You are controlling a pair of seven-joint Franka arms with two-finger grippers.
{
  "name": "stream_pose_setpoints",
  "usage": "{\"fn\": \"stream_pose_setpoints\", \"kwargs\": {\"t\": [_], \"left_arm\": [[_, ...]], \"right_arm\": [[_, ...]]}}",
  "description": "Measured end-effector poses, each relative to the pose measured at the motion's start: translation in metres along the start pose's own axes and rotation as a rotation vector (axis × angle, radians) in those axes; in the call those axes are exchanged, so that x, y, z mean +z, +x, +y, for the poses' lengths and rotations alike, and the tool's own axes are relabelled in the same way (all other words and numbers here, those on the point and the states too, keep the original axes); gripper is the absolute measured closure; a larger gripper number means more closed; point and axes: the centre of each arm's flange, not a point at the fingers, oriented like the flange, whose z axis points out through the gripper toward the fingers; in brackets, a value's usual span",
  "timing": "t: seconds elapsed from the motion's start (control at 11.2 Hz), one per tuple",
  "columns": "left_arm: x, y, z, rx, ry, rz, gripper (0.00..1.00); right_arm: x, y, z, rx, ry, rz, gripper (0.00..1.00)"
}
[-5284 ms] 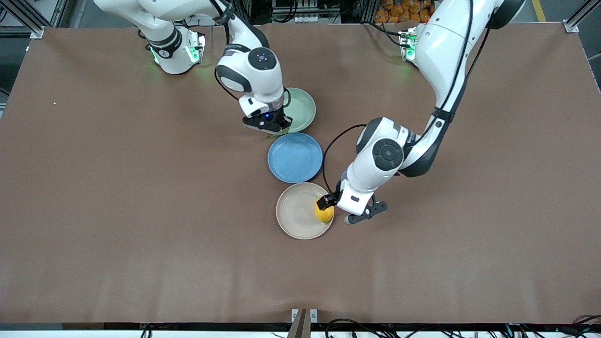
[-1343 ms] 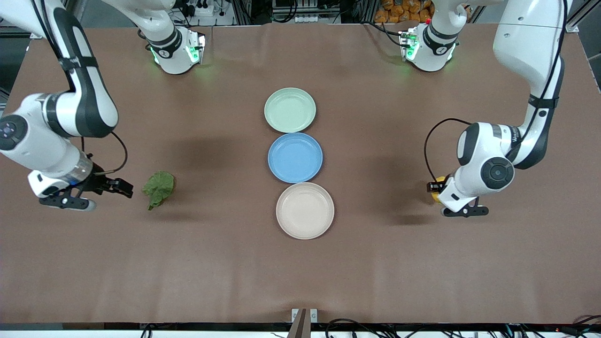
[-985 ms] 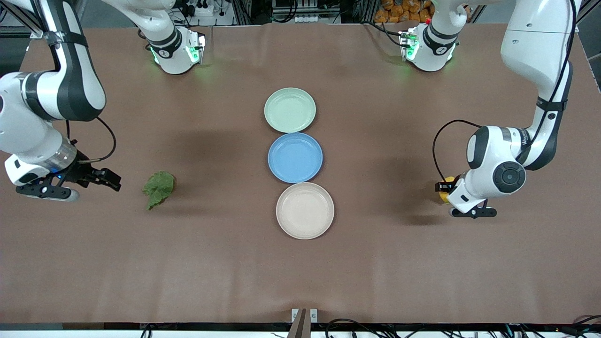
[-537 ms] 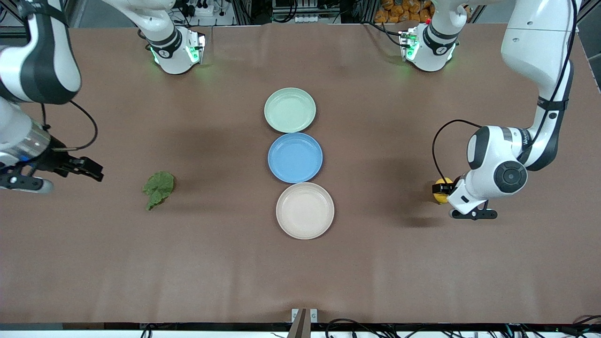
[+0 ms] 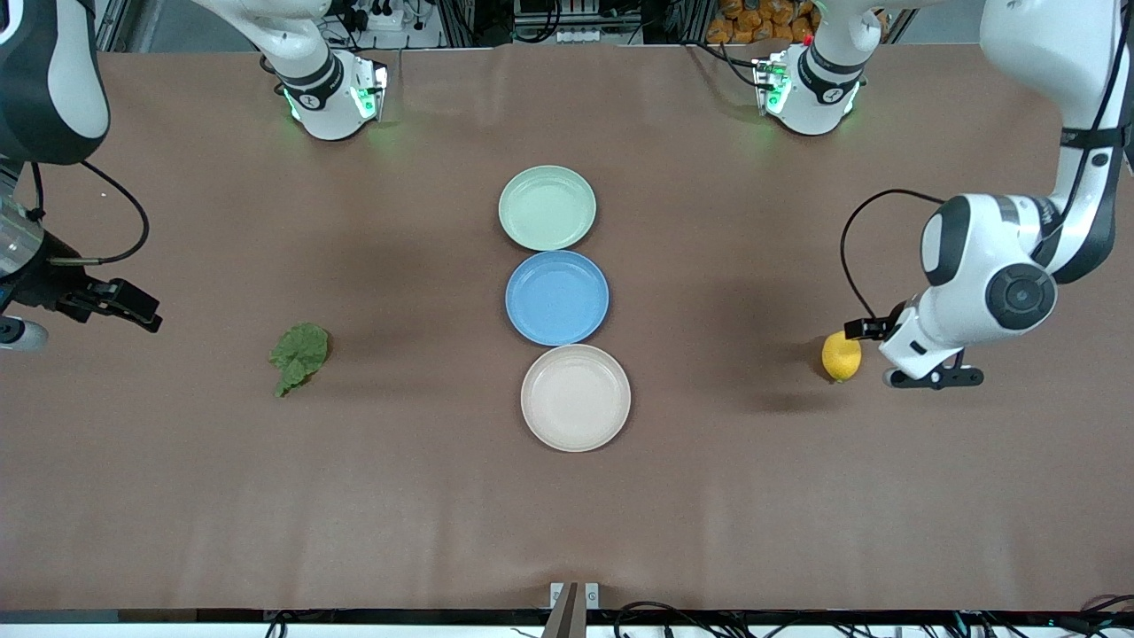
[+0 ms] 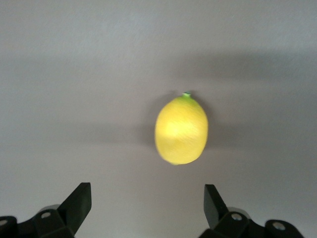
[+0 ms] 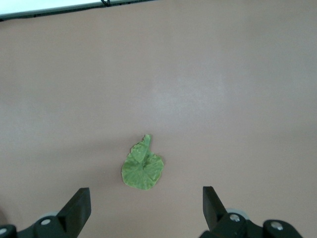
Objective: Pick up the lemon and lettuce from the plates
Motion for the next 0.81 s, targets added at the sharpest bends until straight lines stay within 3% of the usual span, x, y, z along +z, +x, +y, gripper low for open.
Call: {"fn": "stream_pose_setpoints", "kwargs": {"t": [0.36,0.81], "left_arm": [[-0.009,-0.049,0.007,0.006,-0.019,-0.012,0.00],[0.000,-0.085,0.042,0.034,-0.033,-0.006,0.00]], "right_arm": [[-0.024,-0.002,-0.002,0.011,0.030,0.022,0.00],[-0.063,-0.025,0.001,0.014,0.022,0.011,0.00]]}}
